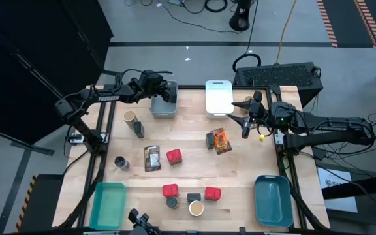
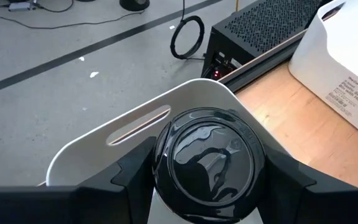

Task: Sort spices by type
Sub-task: Put the black spice bottle into the gray bin

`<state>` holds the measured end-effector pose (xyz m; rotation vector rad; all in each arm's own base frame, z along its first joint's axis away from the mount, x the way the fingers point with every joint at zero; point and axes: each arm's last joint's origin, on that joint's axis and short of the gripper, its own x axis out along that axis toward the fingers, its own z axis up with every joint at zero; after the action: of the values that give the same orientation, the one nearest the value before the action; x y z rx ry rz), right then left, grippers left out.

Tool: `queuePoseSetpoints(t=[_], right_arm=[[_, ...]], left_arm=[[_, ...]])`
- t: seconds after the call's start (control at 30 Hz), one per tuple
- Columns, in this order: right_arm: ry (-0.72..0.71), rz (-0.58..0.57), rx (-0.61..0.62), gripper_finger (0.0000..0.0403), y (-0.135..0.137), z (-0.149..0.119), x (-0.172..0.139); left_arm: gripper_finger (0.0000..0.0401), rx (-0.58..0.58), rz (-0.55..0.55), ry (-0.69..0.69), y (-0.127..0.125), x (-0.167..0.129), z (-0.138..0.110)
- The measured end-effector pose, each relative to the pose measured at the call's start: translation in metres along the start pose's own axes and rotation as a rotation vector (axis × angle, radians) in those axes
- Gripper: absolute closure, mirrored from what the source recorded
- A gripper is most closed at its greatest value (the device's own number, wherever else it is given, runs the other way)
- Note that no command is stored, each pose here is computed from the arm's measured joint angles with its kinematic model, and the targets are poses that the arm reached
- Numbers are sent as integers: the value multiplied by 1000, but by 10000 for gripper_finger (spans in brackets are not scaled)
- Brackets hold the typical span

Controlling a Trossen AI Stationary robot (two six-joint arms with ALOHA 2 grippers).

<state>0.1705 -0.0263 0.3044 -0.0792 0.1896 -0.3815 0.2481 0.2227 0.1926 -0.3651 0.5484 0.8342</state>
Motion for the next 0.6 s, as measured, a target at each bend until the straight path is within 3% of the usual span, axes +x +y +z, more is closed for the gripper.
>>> queuePoseSetpoints(t=[0.6], right_arm=[[0, 0, 0, 181, 0, 0, 0]], left_arm=[[190, -29, 27, -2, 4, 2, -14]])
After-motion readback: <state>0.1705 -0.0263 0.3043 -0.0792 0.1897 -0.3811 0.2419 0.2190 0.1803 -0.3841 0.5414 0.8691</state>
